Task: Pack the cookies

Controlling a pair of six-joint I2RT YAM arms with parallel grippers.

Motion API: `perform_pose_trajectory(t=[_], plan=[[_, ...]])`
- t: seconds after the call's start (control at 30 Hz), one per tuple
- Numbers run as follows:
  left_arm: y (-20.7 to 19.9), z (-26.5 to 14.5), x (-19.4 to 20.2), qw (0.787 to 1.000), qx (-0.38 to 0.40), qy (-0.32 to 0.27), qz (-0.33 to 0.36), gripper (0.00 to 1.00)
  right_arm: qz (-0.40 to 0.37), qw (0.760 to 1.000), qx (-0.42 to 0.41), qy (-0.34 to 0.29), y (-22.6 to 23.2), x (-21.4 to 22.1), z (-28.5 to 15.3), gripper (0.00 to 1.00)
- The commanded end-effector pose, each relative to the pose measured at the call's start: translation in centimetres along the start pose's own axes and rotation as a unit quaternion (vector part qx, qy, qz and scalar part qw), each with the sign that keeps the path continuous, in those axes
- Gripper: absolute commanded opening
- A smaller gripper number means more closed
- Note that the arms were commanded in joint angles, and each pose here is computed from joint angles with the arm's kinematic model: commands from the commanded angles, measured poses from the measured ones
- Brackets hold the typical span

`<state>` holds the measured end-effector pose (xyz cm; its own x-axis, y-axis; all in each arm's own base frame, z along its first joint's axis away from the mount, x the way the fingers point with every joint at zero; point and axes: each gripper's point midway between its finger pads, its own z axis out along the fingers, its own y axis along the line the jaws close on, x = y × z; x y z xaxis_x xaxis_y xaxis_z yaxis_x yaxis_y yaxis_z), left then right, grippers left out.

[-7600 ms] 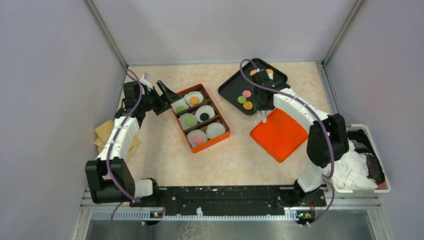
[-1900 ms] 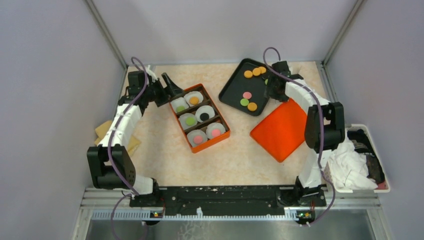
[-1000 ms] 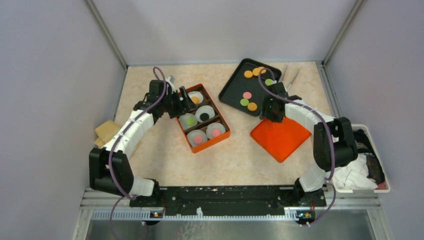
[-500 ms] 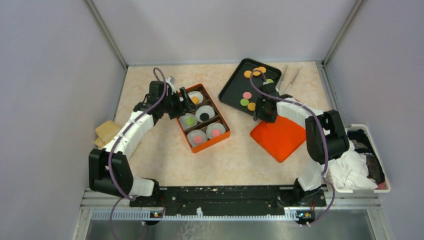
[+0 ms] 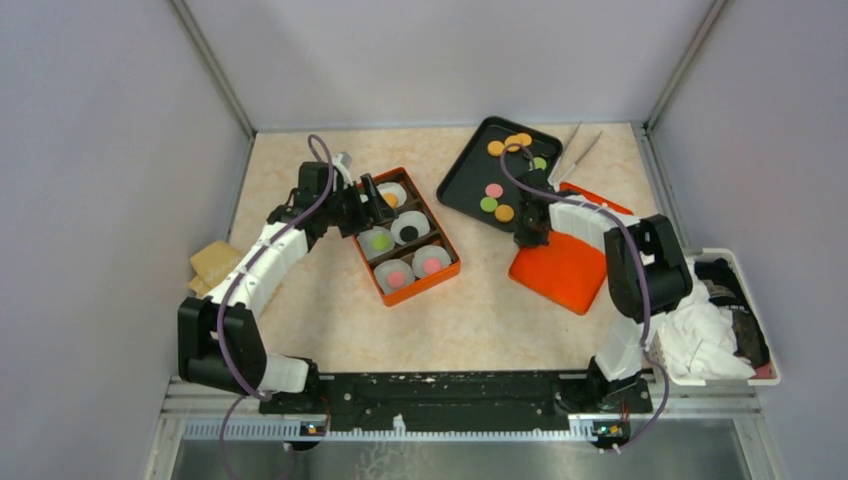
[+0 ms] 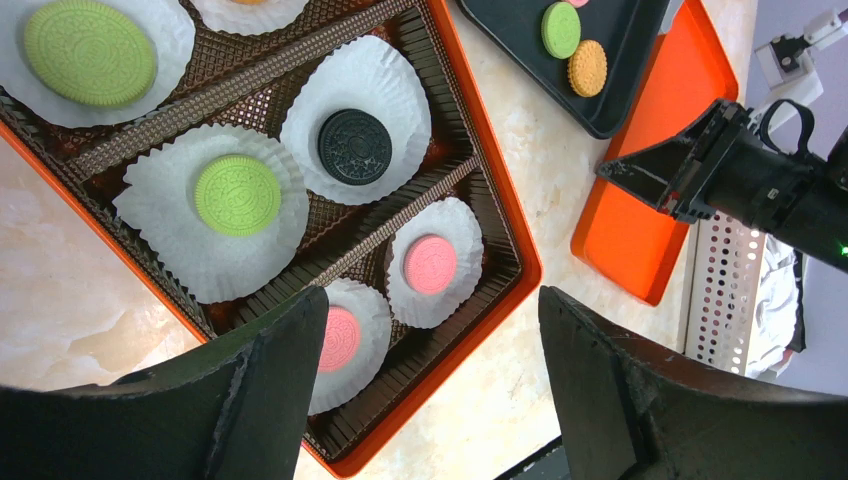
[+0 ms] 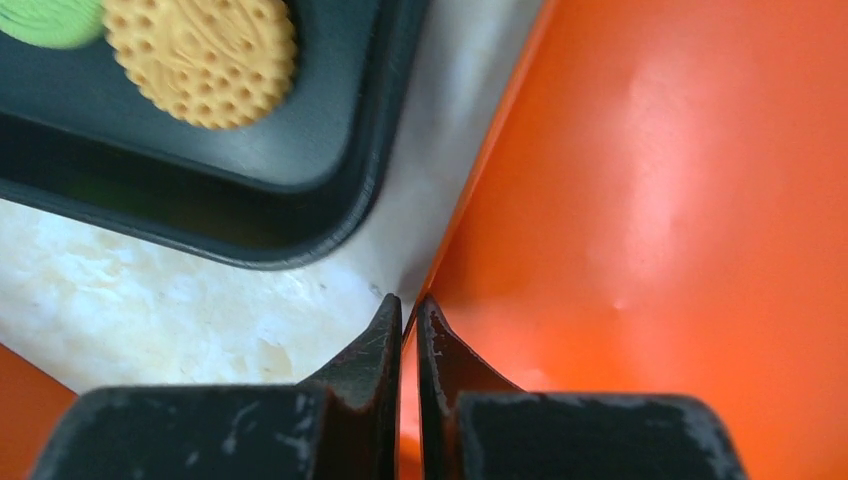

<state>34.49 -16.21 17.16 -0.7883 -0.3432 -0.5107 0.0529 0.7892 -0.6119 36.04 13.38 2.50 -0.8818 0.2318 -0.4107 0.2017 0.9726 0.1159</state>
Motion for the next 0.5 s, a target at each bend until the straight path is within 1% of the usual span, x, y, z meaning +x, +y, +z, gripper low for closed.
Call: perform_pose_trajectory(t=[0.0,0.2,0.33,0.47], plan=[[-1.3,-0.4,-0.7,0.999,0.026,-0.016,0.025,0.84,-0.006,1.000,0.027,-0.008,-1.3,1.2,-2.1,0.00],[-3.3,-0.1,-0.5,0.997,0.061,-0.012,0.049,0.85,-0.025,0.998,0.034,-0.040,-1.1,2.0,-6.4,0.00],[-5.7,0.5,0.3,0.993,0.094,0.001,0.068,0.86,-0.047,0.996,0.024,-0.071,0.1,2.2,-10.0,0.00],[-8.1,1.2,1.5,0.984,0.160,0.024,0.072,0.87,-0.079,0.990,-0.032,-0.108,2.8,2.0,-14.3,0.00]])
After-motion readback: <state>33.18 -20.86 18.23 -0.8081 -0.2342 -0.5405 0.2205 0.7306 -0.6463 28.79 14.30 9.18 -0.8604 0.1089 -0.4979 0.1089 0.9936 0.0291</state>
